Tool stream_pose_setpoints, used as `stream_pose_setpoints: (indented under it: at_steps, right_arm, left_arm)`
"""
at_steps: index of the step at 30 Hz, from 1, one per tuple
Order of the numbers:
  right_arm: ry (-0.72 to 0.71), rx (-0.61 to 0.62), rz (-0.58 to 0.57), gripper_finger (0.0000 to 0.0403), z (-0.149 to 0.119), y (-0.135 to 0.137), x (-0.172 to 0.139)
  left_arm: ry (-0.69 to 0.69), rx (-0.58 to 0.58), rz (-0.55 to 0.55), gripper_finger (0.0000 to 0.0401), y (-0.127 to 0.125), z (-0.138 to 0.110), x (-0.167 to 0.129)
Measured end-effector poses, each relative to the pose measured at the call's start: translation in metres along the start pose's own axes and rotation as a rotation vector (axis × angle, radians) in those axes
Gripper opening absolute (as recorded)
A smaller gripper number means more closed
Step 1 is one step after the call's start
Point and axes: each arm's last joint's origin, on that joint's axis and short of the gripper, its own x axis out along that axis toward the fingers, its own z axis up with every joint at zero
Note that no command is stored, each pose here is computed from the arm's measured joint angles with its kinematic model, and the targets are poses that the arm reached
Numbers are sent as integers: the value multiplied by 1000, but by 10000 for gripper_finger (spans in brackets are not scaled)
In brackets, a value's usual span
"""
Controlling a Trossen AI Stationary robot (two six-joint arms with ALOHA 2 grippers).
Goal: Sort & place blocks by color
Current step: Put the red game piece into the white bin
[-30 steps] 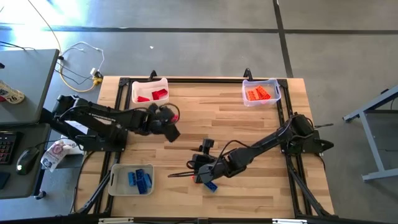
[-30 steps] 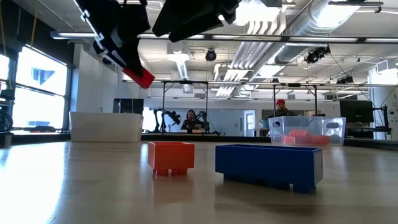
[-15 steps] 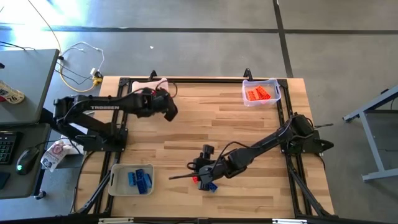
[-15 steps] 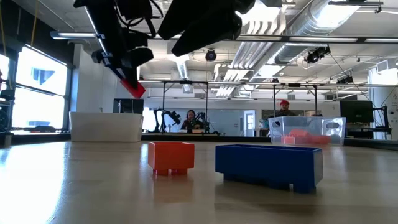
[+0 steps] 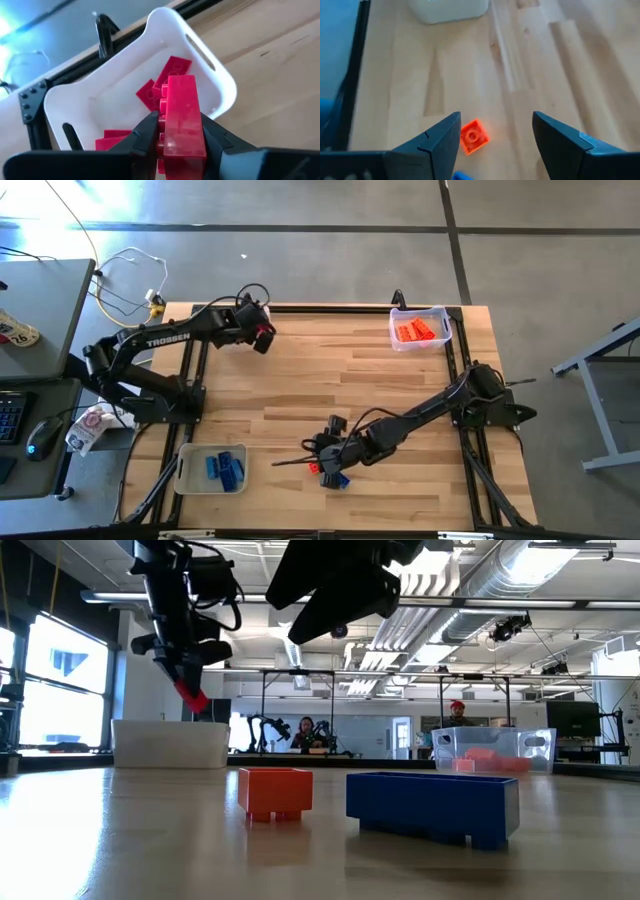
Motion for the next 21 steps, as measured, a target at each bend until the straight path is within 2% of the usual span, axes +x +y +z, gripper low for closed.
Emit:
stream_pose_setpoints:
  at_steps: [5, 11, 21]
  right_arm:
    - [55, 57, 48, 232, -4, 2, 0]
    - [102, 88, 47, 232, -14, 12, -5]
    - [155, 89, 34, 232, -34, 34, -17]
  left_arm:
    - [56, -16, -29, 76, 8, 3, 9]
    - [103, -42, -18, 80, 15, 5, 20]
    - [112, -29, 13, 128, 16, 7, 27]
